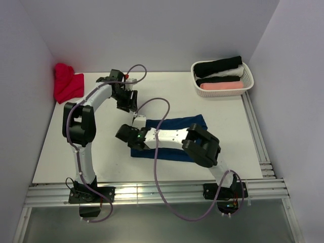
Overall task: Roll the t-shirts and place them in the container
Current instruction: Roll the tshirt
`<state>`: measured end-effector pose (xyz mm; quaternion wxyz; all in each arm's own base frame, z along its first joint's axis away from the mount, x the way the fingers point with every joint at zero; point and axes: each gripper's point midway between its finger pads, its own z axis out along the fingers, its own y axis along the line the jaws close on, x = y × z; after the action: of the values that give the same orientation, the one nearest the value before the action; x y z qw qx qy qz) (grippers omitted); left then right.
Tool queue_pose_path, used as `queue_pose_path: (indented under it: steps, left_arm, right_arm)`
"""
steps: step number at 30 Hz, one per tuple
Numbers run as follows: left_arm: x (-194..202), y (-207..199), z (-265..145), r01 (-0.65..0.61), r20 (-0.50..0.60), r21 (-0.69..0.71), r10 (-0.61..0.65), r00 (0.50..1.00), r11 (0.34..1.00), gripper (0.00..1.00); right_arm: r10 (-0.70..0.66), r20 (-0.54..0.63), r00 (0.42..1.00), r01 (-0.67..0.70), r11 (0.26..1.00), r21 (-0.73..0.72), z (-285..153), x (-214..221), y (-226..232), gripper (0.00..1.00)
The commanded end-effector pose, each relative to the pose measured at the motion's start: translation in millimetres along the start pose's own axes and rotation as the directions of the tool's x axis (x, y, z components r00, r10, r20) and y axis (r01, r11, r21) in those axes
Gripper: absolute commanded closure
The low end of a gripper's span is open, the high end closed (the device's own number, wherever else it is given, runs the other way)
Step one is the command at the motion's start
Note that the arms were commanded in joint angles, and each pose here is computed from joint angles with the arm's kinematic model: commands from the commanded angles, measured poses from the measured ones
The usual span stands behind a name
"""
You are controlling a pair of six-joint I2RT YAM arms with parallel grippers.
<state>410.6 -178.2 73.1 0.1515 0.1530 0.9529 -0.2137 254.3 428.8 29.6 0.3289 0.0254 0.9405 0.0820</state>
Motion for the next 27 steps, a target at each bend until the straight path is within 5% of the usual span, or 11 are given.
queue_pose_path:
  steps: [1,7,13,19,27]
  left_arm:
    - [-20,-3,-34,-0.001,0.074,0.093,-0.006,0.997,0.996,0.38]
    - [-11,20,-49,-0.006,0.085,0.139,-0.006,0.996,0.99,0.38]
    - [14,37,-47,0.015,0.065,0.186,-0.028,0.997,0.982,0.38]
    - [41,40,-36,0.024,0.025,0.226,-0.03,0.999,0.974,0.38]
    - [56,37,-17,0.044,0.013,0.261,-0.049,0.999,0.964,0.41]
  right_arm:
    - [0.144,-0.088,0.986,-0.16,0.963,-0.218,-7,6,22,0.73]
    - [0.347,-0.19,0.918,-0.393,0.745,-0.539,-24,-18,46,0.73]
    - [0.4,-0.305,0.864,-0.49,0.53,-0.692,-33,-29,69,0.73]
    - [0.429,-0.353,0.831,-0.544,0.5,-0.674,-21,-19,68,0.74]
    - [0.464,-0.322,0.825,-0.558,0.584,-0.589,-12,-9,41,0.75]
